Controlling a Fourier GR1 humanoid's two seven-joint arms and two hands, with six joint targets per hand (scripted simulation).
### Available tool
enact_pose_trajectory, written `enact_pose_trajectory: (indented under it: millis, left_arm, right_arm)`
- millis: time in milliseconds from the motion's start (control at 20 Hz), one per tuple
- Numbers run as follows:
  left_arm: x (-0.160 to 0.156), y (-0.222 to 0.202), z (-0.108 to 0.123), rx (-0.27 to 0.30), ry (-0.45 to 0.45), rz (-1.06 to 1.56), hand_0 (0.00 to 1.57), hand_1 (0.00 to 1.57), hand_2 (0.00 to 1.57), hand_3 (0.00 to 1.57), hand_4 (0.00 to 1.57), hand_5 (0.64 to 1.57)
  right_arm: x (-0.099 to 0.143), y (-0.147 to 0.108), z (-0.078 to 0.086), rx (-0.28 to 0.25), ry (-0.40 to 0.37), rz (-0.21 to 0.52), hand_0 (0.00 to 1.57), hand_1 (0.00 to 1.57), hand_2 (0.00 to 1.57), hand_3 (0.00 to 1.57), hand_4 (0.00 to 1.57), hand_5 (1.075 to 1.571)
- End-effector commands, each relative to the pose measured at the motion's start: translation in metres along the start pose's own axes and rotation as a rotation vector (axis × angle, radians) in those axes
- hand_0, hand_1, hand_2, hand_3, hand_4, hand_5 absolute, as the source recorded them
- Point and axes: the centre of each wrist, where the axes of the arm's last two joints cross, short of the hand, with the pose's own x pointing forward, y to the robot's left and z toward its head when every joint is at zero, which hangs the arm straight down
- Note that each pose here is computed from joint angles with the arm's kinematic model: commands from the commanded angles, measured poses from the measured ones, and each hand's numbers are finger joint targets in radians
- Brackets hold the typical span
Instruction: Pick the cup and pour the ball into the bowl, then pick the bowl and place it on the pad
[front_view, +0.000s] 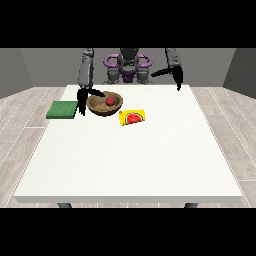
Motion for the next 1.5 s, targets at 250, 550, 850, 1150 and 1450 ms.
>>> enact_pose_trajectory:
  millis: [250, 550, 850, 1150, 1450]
  left_arm:
    - [0.006, 0.02, 0.002, -0.005, -0.032, 0.008, 0.0, 0.0, 0.0, 0.0, 0.0, 1.566]
    - [0.034, 0.003, -0.018, -0.075, -0.11, 0.041, 0.0, 0.0, 0.0, 0.0, 0.57, 1.549]
    - [0.01, 0.005, -0.006, -0.038, -0.014, 0.043, 0.0, 0.0, 0.0, 0.0, 0.9, 1.466]
    - [-0.053, 0.05, 0.04, 0.077, 0.2, 0.042, 0.0, 0.0, 0.0, 0.0, 0.99, 1.419]
    - [-0.06, 0.041, 0.061, 0.094, 0.257, 0.045, 0.0, 0.0, 0.0, 0.0, 1.0, 1.407]
  right_arm:
    - [-0.027, 0.007, 0.012, -0.13, 0.188, -0.08, 0.0, 0.0, 0.0, 0.0, 0.46, 1.547]
    - [-0.033, -0.031, 0.032, -0.239, 0.213, 0.445, 1.57, 1.57, 1.57, 1.57, 0.92, 1.536]
    - [-0.015, -0.033, 0.017, -0.305, 0.295, 0.597, 1.57, 1.57, 1.57, 1.26, 0.9, 1.566]
    - [0.027, 0.023, -0.027, -0.209, 0.403, 0.631, 1.57, 1.57, 1.57, 0.97, 0.82, 1.564]
    - [0.078, -0.015, -0.052, -0.198, 0.457, 0.598, 1.57, 1.57, 1.57, 0.74, 0.81, 1.567]
